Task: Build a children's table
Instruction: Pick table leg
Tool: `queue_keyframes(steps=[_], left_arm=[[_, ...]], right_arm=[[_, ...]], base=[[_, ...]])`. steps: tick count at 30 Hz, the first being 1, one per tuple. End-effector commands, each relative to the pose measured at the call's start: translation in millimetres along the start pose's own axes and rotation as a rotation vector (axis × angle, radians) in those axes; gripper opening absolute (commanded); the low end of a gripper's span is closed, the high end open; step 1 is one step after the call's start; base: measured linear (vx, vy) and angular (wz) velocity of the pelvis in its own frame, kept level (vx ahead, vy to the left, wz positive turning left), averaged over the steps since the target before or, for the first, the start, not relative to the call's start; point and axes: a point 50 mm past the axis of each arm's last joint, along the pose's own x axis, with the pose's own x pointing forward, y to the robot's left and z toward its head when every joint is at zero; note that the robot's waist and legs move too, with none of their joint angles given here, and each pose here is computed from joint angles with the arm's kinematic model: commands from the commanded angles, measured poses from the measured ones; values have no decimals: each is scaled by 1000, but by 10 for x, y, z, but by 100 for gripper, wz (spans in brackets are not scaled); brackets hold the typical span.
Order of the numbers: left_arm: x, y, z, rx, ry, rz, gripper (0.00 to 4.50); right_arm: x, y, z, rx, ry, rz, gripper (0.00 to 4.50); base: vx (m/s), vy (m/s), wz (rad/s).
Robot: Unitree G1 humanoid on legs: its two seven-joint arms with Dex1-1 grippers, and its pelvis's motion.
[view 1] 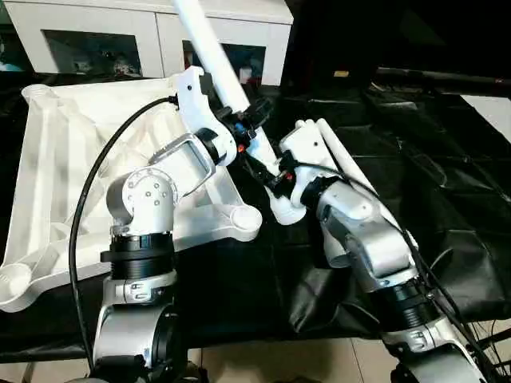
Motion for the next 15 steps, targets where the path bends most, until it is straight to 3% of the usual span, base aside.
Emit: queue_keyframes(steps=[1,8,15], left_arm=[[49,-76,-27,2,0,-5,217],[53,-54,-11,-22,-44,43,184],[55,-90,11,-9,-65,13,183]], right_arm=[[-5,-34,-61,-27,24,-52,180],[41,-66,-58,-44,-13,-107,180],[71,-51,-24,-69,-33,-96,180]], base=[[0,0,0],[0,0,0],[0,0,0]])
